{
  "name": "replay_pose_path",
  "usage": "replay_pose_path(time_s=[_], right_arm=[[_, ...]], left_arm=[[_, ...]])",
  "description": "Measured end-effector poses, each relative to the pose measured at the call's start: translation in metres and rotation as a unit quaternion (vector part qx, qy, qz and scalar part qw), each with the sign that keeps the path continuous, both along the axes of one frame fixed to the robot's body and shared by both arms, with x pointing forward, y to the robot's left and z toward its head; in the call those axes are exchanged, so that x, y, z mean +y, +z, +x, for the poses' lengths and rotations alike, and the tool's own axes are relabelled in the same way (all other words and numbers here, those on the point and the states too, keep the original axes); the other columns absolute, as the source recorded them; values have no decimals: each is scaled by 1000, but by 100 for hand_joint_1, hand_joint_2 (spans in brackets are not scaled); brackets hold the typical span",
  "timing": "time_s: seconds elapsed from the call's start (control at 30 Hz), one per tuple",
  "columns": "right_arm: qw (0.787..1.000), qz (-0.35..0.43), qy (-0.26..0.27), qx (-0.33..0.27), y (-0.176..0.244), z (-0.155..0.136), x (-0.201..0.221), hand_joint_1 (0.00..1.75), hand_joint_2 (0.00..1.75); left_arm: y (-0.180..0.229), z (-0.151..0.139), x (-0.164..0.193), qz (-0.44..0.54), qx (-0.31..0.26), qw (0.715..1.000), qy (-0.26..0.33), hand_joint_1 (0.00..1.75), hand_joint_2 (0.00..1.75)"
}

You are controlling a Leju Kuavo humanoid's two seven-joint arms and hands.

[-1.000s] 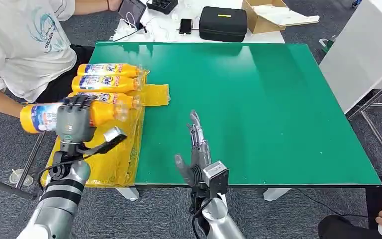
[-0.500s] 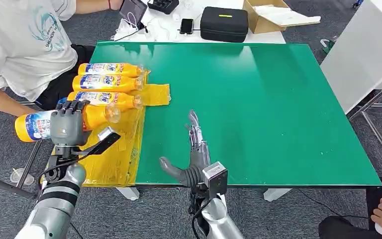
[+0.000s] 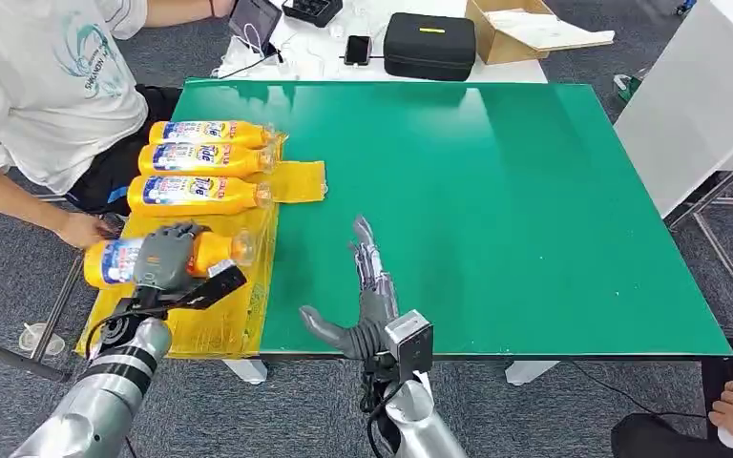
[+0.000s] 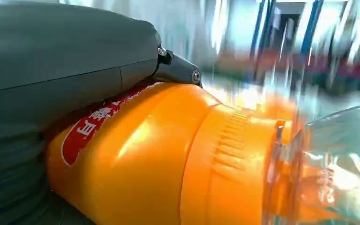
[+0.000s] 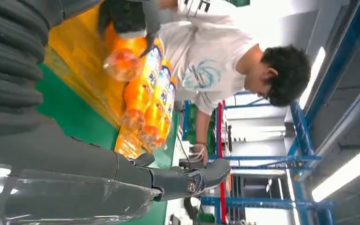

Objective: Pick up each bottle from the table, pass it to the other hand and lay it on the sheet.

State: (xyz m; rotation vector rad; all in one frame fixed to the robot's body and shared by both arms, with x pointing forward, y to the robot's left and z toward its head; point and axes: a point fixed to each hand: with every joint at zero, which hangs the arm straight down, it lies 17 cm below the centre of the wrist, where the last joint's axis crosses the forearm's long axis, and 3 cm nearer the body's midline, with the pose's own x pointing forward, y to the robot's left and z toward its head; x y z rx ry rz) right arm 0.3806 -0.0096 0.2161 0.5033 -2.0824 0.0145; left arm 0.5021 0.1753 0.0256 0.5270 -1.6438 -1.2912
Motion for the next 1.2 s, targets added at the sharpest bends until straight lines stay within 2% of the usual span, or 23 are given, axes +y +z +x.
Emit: replay_pose_path(time_s=[0.1,0.33,0.83,0.87,0.9,0.93,0.97,1.0,1.03,1.2], right_arm=[[1000,0,5,3,-2,0,2,0,175],[1000,-2,16,5,-4,0,7,0,175],[1000,-7,21,13,-10,2,10,0,175],[1000,-7,22,13,-11,2,11,0,175],[1000,-7,22,13,-11,2,11,0,175],[1000,-8,23,13,-11,1,11,0,175],[1000,-8,24,13,-11,1,11,0,175],[1000,-8,24,14,-11,2,12,0,175],[1000,-9,24,14,-12,2,12,0,175],[999,-11,30,18,-15,2,14,0,175]], left_arm=[[-21,-9,-3,11,51,998,-19,175,175],[-40,-15,-5,35,111,992,-40,175,175],[-44,-16,-3,43,125,990,-44,175,175],[-44,-16,-3,43,126,990,-44,164,175],[-44,-16,-2,42,127,990,-44,131,175],[-45,-17,-2,41,129,990,-43,26,175],[-45,-17,-3,40,131,990,-44,0,175],[-45,-17,-3,38,133,989,-44,0,175],[-46,-18,-3,35,138,989,-44,0,0],[-45,-22,-8,5,159,986,-54,0,0]])
